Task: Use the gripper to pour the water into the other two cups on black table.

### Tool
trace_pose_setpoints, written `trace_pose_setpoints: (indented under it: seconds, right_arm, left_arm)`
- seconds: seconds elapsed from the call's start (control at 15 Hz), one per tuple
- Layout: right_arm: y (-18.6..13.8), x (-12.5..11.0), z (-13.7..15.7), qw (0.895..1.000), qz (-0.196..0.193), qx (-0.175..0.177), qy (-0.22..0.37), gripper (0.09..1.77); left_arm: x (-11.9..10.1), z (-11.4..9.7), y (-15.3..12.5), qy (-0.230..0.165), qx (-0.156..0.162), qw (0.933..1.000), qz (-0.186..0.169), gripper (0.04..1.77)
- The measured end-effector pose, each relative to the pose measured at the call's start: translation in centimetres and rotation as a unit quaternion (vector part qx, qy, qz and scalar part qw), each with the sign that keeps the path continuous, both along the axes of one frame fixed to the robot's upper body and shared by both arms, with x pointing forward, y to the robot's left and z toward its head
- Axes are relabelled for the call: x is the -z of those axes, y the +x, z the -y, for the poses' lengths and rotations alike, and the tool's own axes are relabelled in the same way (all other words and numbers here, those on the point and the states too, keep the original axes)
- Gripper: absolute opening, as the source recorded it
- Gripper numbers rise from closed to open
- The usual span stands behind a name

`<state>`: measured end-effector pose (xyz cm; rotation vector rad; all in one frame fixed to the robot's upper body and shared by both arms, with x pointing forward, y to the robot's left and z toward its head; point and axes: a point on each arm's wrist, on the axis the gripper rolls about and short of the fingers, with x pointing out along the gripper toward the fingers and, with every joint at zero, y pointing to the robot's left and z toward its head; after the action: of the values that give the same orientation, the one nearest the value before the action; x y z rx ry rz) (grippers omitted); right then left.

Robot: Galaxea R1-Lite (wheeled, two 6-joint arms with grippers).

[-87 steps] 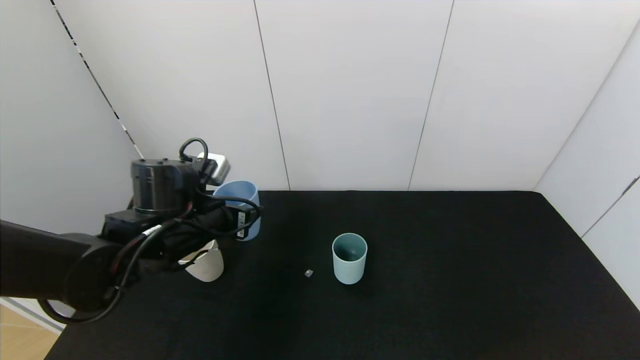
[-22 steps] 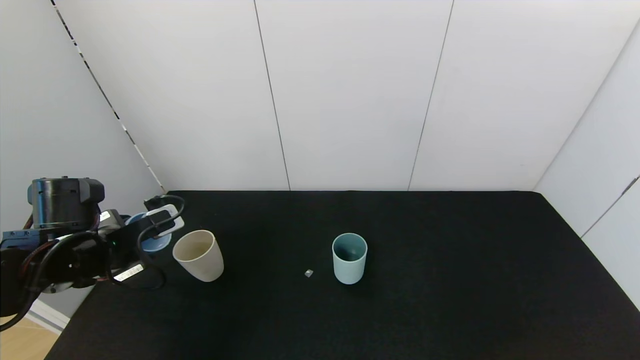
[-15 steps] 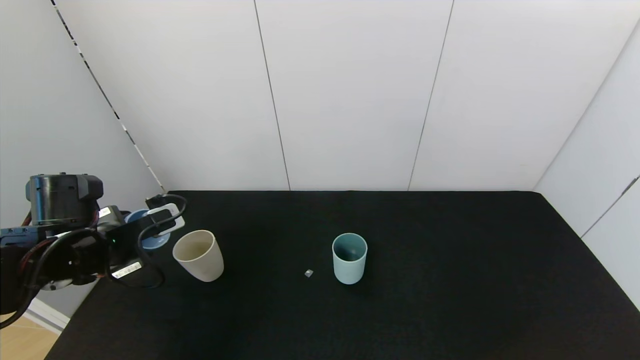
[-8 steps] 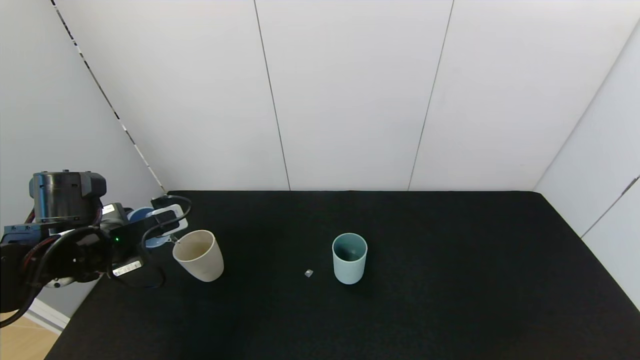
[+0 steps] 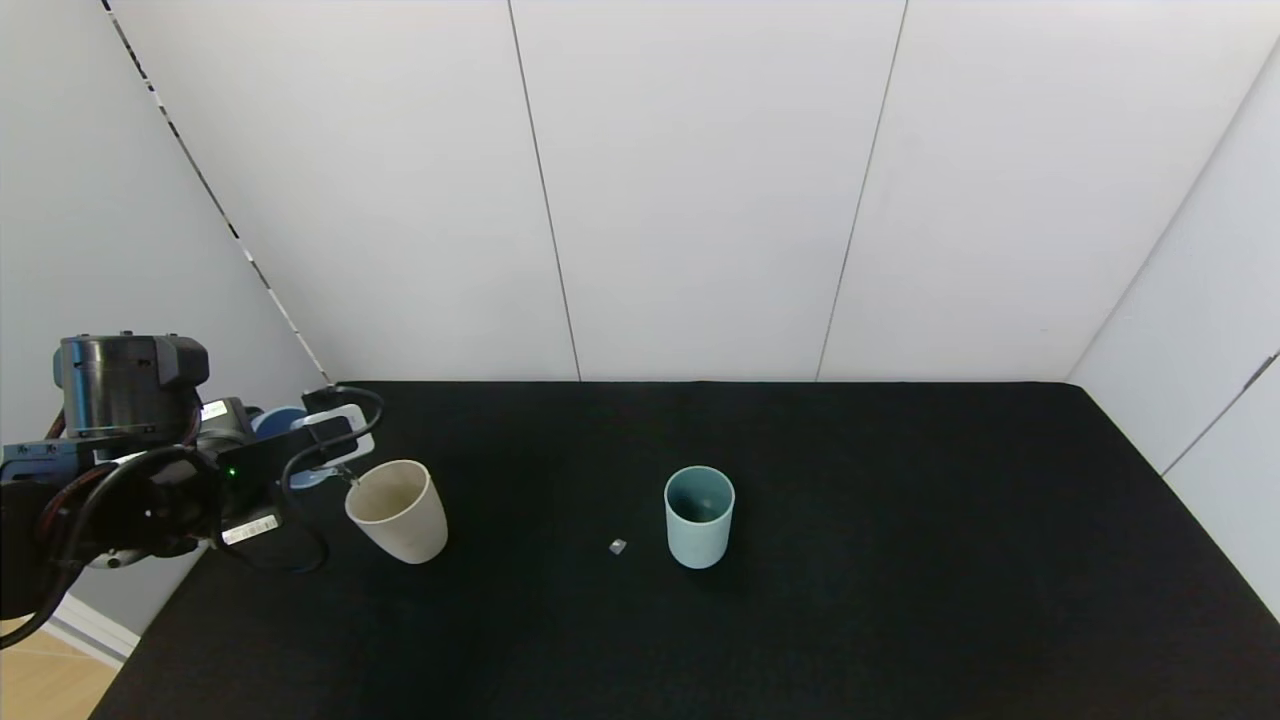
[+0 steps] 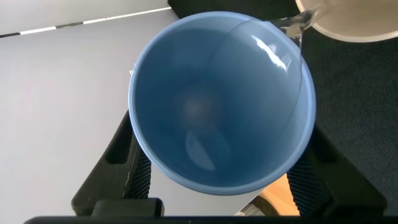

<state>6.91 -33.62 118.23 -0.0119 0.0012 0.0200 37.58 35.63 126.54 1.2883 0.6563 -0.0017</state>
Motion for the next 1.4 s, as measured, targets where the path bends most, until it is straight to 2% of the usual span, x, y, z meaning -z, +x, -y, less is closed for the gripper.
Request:
trace_pose_setpoints:
  seconds: [0.53, 0.67, 0.8, 1.13, 1.4]
  right_arm:
    - [0.0, 0.0, 0.0, 1.000, 0.000, 0.000, 0.000, 1.71]
    - [0.0, 0.0, 0.0, 1.000, 0.000, 0.000, 0.000, 1.71]
    - [0.0, 0.0, 0.0, 1.000, 0.000, 0.000, 0.000, 1.71]
    - [0.0, 0.0, 0.0, 1.000, 0.000, 0.001, 0.000, 1.71]
    - [0.0, 0.0, 0.0, 1.000, 0.000, 0.001, 0.000, 1.71]
  left_arm:
    - [-0.5, 0.1, 0.2, -0.009, 0.006, 0.9995, 0.029, 1.22]
    - [-0.4, 0.1, 0.1, -0.028, 0.000, 0.9991, 0.033, 1.22]
    - [-0.2, 0.2, 0.2, -0.066, 0.004, 0.9970, 0.039, 1.22]
    - [-0.6, 0.3, 0.3, -0.145, -0.019, 0.9869, 0.069, 1.22]
    - [-2.0, 0.5, 0.4, -0.206, -0.025, 0.9722, 0.109, 1.22]
